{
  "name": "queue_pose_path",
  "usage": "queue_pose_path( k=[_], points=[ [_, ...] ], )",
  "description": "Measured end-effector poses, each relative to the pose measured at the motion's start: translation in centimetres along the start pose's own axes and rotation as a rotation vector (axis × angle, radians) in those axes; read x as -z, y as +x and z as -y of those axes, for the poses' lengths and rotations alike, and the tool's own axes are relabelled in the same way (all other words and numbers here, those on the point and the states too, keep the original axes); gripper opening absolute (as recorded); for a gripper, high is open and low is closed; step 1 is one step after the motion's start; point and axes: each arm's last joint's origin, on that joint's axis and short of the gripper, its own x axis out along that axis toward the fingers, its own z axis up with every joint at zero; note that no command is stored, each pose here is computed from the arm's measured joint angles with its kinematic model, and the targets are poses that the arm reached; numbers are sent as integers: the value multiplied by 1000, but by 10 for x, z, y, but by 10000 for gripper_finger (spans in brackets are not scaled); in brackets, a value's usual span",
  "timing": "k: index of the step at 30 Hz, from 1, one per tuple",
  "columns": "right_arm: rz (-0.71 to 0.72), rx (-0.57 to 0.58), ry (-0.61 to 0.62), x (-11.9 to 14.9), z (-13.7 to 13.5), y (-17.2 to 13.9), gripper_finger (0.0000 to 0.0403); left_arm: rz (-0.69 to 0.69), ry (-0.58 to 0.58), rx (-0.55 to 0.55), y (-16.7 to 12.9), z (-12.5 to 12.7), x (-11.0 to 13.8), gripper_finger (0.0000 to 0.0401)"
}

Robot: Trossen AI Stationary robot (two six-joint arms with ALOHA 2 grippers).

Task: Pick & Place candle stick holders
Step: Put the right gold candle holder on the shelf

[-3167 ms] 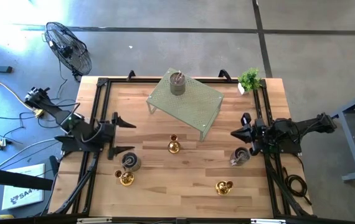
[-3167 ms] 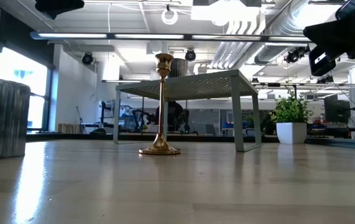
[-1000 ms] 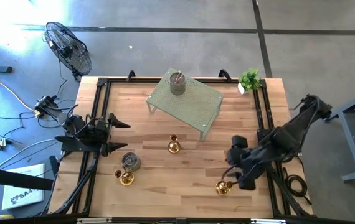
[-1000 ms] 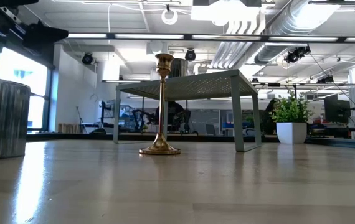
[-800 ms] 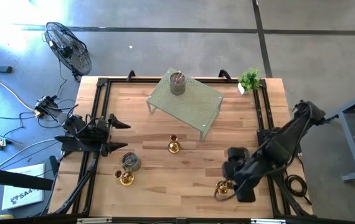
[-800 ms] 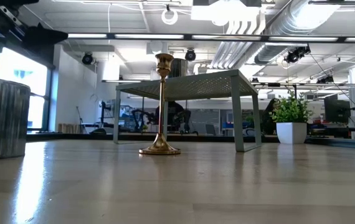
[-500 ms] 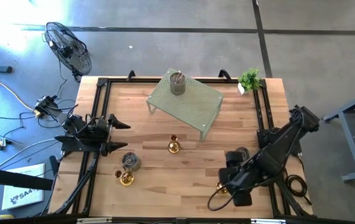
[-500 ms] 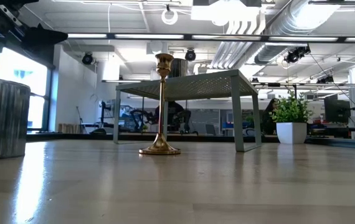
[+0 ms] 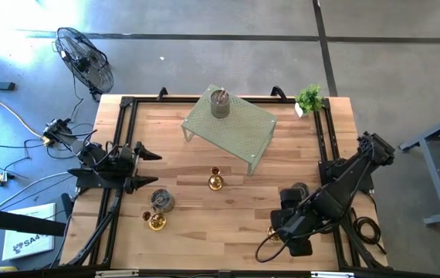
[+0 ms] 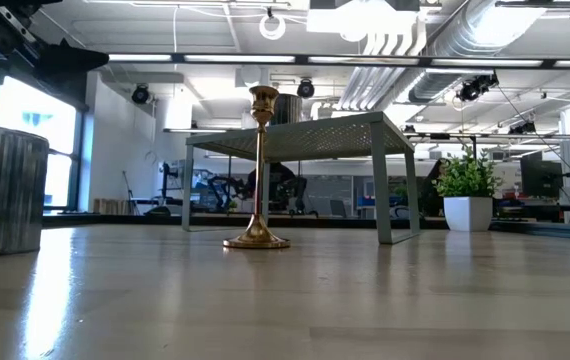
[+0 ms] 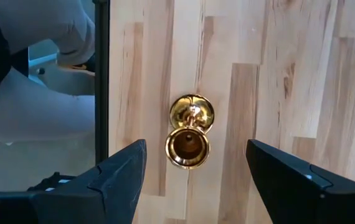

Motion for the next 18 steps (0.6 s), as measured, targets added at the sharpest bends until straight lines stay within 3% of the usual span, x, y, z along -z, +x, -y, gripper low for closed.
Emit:
queue_pose_path(
  k=[18],
  points=[
    [-111,46,-81,-6,-11,36,271,-31,26,-14,0,-1,3,399]
  ],
)
